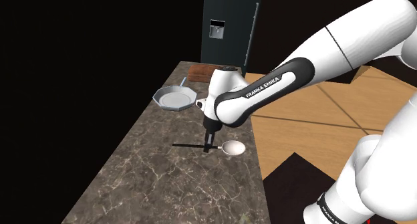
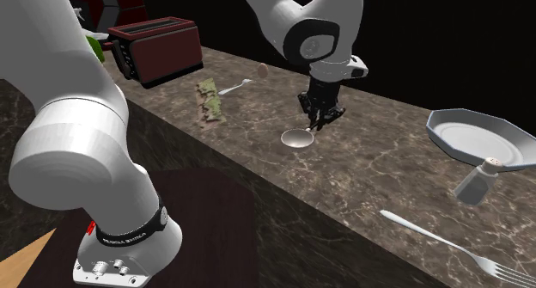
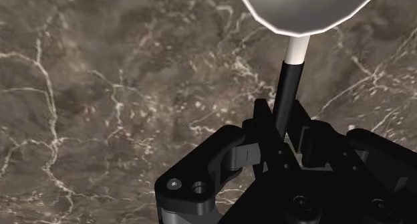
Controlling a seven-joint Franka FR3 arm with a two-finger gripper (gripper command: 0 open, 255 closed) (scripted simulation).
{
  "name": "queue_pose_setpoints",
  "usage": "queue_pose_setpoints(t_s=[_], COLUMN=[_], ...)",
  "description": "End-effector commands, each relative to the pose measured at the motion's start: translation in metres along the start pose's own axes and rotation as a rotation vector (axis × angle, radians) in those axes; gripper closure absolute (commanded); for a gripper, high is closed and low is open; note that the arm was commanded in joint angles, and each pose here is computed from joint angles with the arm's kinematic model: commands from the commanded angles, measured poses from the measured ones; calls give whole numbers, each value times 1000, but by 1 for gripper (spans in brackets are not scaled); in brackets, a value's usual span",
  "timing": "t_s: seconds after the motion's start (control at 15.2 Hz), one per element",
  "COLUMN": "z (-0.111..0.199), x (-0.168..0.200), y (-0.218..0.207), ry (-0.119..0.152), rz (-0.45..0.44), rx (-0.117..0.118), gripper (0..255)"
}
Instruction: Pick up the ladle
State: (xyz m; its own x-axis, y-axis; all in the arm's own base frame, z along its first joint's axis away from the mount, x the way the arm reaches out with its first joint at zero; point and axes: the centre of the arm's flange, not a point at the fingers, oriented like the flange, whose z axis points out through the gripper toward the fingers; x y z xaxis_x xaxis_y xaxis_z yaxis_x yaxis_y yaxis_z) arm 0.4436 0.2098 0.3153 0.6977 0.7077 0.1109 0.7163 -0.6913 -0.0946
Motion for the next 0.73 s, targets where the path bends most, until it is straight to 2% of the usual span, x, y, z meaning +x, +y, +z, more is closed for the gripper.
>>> queue_pose_setpoints(t_s=[0.0,0.53,0.66], z=[-10,-52,-53], x=[1,5,5], y=[-1,-5,-5], ry=[0,0,0], rz=[0,0,0], rx=[0,0,0], gripper=[255,255,255])
